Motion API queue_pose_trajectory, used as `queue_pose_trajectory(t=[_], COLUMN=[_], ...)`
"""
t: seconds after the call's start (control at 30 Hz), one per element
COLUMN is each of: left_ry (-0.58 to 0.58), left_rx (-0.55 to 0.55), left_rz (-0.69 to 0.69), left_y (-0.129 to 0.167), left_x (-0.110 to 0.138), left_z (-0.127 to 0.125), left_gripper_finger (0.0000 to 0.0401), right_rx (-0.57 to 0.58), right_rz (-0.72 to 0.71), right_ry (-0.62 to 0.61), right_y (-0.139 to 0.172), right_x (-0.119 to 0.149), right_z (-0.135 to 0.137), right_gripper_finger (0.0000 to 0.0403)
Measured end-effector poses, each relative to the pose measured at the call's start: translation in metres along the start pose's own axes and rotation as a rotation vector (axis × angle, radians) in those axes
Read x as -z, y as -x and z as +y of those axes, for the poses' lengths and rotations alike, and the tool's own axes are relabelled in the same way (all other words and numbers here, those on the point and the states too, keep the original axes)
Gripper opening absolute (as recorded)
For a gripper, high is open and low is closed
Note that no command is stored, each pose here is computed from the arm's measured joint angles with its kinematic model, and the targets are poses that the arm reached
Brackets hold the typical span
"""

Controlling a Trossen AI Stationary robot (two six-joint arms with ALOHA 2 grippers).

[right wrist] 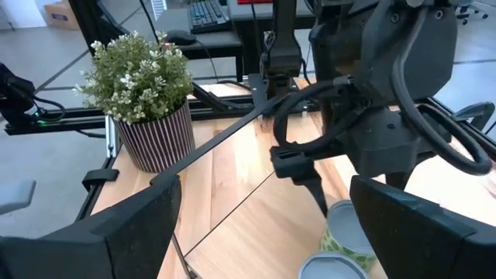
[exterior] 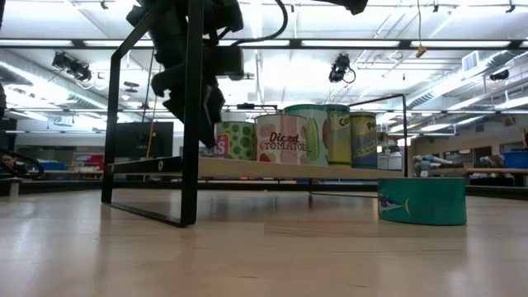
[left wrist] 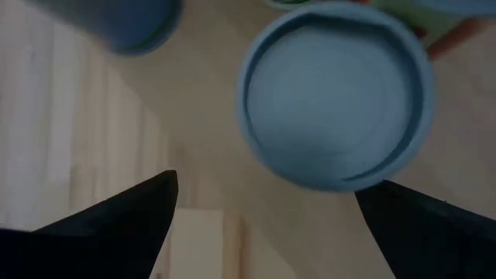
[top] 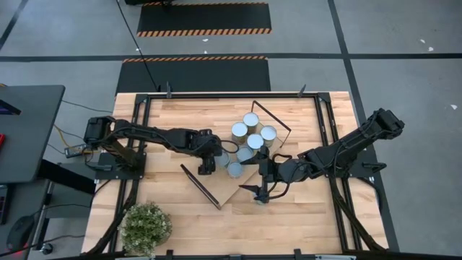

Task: Pick and place cans onto a shelf
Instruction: Put the green fruit can on the shelf aligned with the red fruit can

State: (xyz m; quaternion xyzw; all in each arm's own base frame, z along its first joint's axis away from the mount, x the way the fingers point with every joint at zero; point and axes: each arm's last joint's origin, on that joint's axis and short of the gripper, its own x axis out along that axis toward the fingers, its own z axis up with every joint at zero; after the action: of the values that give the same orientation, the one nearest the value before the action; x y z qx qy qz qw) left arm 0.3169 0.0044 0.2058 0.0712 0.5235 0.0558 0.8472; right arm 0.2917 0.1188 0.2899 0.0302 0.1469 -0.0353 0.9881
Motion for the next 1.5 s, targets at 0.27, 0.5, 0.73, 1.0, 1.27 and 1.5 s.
queue_pose_trajectory(t=[0.27, 0.5, 0.73, 1.0, 1.27, 1.5], left_ry=[0.037, 0.029, 0.016, 0.007, -0.01, -0.006], left_rx=[-0.024, -0.032, -0.043, -0.044, -0.052, -0.131], left_rz=[0.1, 0.117, 0.097, 0.105, 0.077, 0.0], left_y=[0.0, 0.0, 0.0, 0.0, -0.002, -0.002], left_x=[0.01, 0.011, 0.009, 0.01, 0.007, -0.001], left_z=[0.001, 0.001, 0.0, 0.002, 0.002, 0.005], left_gripper_finger=[0.04, 0.04, 0.04, 0.04, 0.04, 0.04], right_rx=[0.0, 0.0, 0.0, 0.0, 0.0, -0.006], right_rz=[-0.002, -0.002, -0.002, -0.002, -0.002, -0.052], right_ry=[-0.001, -0.001, -0.001, -0.001, -0.001, -0.002], right_y=[0.0, 0.0, 0.0, 0.0, 0.0, 0.0], right_x=[0.0, 0.0, 0.0, 0.0, 0.0, -0.006], right_z=[0.0, 0.0, 0.0, 0.0, 0.0, 0.0], right_gripper_finger=[0.0382, 0.0382, 0.0382, 0.0381, 0.0381, 0.0381])
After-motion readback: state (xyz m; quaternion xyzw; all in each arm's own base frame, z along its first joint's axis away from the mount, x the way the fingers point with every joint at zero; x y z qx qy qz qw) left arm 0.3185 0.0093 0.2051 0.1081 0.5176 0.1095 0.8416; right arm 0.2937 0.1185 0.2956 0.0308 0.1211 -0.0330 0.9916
